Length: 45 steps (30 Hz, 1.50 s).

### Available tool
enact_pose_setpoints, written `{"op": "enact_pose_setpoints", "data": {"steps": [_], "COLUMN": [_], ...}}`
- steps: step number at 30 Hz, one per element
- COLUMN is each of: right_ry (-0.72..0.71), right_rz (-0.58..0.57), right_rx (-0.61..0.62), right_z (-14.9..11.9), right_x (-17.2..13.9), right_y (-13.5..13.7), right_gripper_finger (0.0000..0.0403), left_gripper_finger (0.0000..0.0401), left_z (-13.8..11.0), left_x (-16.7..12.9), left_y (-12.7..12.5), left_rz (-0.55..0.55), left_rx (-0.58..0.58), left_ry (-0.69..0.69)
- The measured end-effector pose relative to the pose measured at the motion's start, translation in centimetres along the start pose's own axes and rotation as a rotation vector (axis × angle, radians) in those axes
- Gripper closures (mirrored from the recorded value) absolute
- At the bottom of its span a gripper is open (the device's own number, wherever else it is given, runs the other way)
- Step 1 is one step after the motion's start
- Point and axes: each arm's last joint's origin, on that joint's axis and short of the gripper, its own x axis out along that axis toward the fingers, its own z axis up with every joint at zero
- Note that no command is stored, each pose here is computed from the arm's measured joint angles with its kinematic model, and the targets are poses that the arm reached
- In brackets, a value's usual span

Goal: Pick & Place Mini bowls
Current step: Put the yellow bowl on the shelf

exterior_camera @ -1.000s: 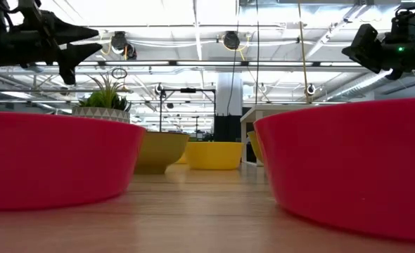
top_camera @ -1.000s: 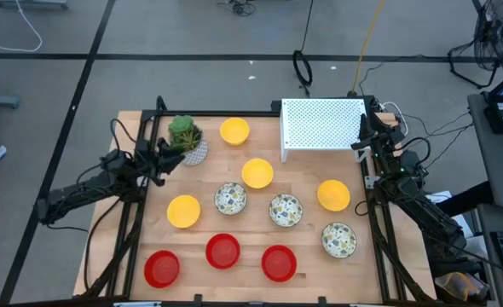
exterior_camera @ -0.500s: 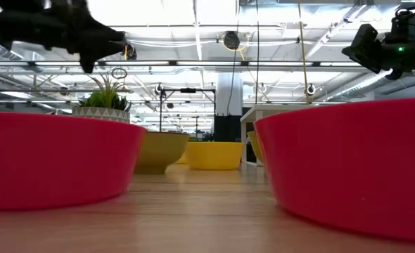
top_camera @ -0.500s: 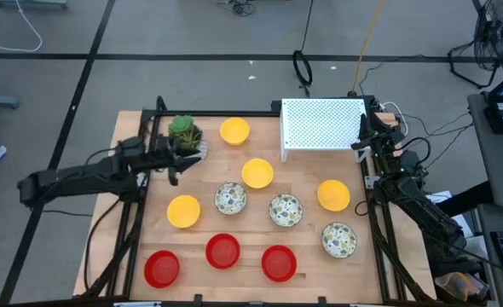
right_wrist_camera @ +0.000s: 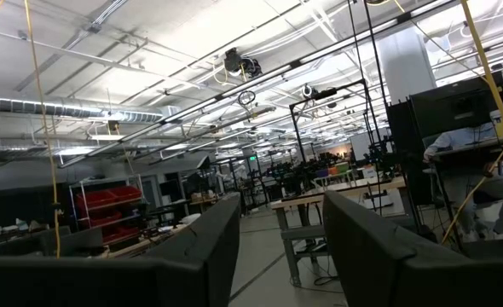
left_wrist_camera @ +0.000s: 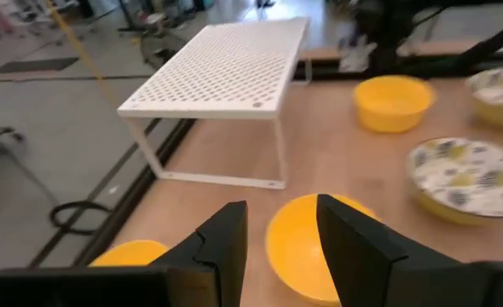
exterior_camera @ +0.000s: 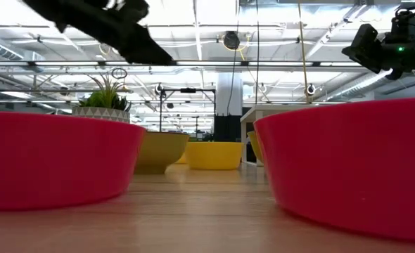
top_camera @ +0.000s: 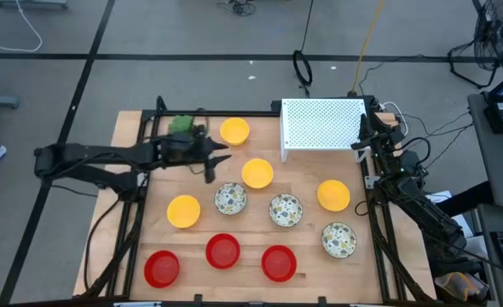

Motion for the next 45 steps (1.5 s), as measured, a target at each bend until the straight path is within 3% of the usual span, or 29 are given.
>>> {"op": "enact_pose_setpoints", "data": {"steps": [9, 19, 31, 37, 45], "right_ry": [0.000, 0.000, 0.000, 0.000, 0.007], "right_rz": [0.000, 0.000, 0.000, 0.000, -0.001], "right_rx": [0.000, 0.000, 0.000, 0.000, -0.001], "right_z": [0.0, 0.0, 0.0, 0.0, -0.1], "right_x": [0.0, 0.0, 0.0, 0.0, 0.0], "right_y": [0.0, 0.0, 0.0, 0.0, 0.0], "right_gripper_finger": [0.0248, 0.0248, 0.0248, 0.0248, 0.0248], "left_gripper_finger": [0.0237, 0.0198, 0.0227, 0.0243, 0.0320], "left_z": [-0.5, -4.5, -9.1, -10.3, -10.9], "left_x": [5.8, 9.9, 12.3, 13.1, 13.6], "left_y": [1.0, 3.5, 6.7, 7.0, 6.8], "left_rz": [0.050, 0.168, 0.225, 0.114, 0.109], "left_rx": [0.052, 0.107, 0.067, 0.046, 0.051], "left_ry": [0.208, 0.455, 0.579, 0.565, 0.568]}}
